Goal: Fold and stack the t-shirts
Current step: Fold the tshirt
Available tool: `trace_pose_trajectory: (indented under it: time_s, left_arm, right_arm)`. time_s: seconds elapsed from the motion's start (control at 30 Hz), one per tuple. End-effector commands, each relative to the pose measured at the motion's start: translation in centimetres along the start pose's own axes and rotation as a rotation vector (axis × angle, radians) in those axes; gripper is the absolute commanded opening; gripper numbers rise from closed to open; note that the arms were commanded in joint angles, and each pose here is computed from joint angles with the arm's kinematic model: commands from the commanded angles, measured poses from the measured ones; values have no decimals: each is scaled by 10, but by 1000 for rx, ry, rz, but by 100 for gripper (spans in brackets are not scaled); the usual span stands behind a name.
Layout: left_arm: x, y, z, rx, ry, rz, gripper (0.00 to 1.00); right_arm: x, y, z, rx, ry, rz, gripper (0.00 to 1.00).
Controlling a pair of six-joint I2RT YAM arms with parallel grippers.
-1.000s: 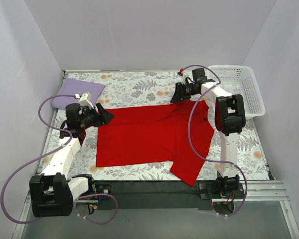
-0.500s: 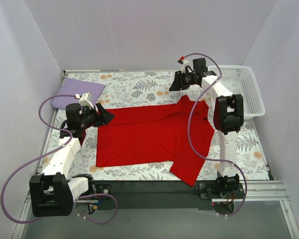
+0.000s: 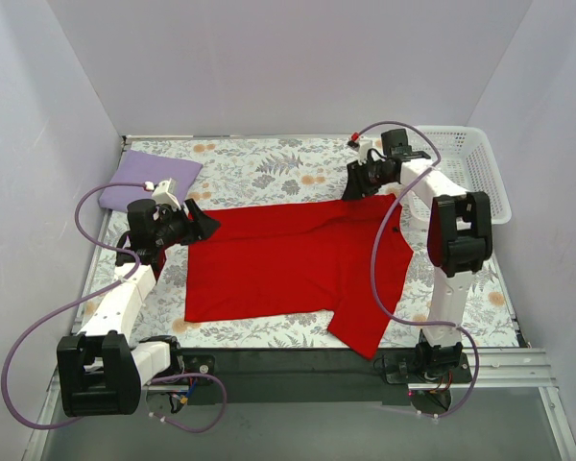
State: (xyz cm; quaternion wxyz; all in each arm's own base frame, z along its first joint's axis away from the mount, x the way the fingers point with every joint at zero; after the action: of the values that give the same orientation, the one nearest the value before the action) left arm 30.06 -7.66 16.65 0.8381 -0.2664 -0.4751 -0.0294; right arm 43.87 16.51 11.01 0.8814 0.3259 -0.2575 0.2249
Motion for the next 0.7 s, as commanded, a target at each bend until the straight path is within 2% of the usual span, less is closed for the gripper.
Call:
trace_pose_trajectory:
  time_s: [0.0, 0.13, 0.43, 0.67]
  left_arm:
    - [3, -4, 2, -20, -5, -18, 56]
    - [4, -5, 4, -18, -12, -21, 56]
    - [5, -7, 3, -29, -12, -24, 56]
    - [6, -8, 4, -31, -16, -27, 56]
  right_arm:
    - [1, 6, 17, -20, -22, 70, 39]
    - [-15, 13, 16, 9, 1, 45, 32]
    - [-28, 8, 10, -13, 36, 20, 33]
    - [-44, 10, -1, -13, 85, 29, 25]
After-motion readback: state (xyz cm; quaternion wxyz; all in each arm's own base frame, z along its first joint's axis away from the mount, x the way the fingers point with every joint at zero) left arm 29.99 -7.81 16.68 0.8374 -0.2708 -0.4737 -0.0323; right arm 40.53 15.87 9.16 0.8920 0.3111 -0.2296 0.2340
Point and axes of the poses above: each gripper's point midway between its finger pads, its own z axis back along the fingers, its own y axis along the line the jaws close on, x = y × z, the point moved 3 cm from there along z, back along the fingers, and after that the axes turned 9 degrees about -z, right-handed, at the moved point
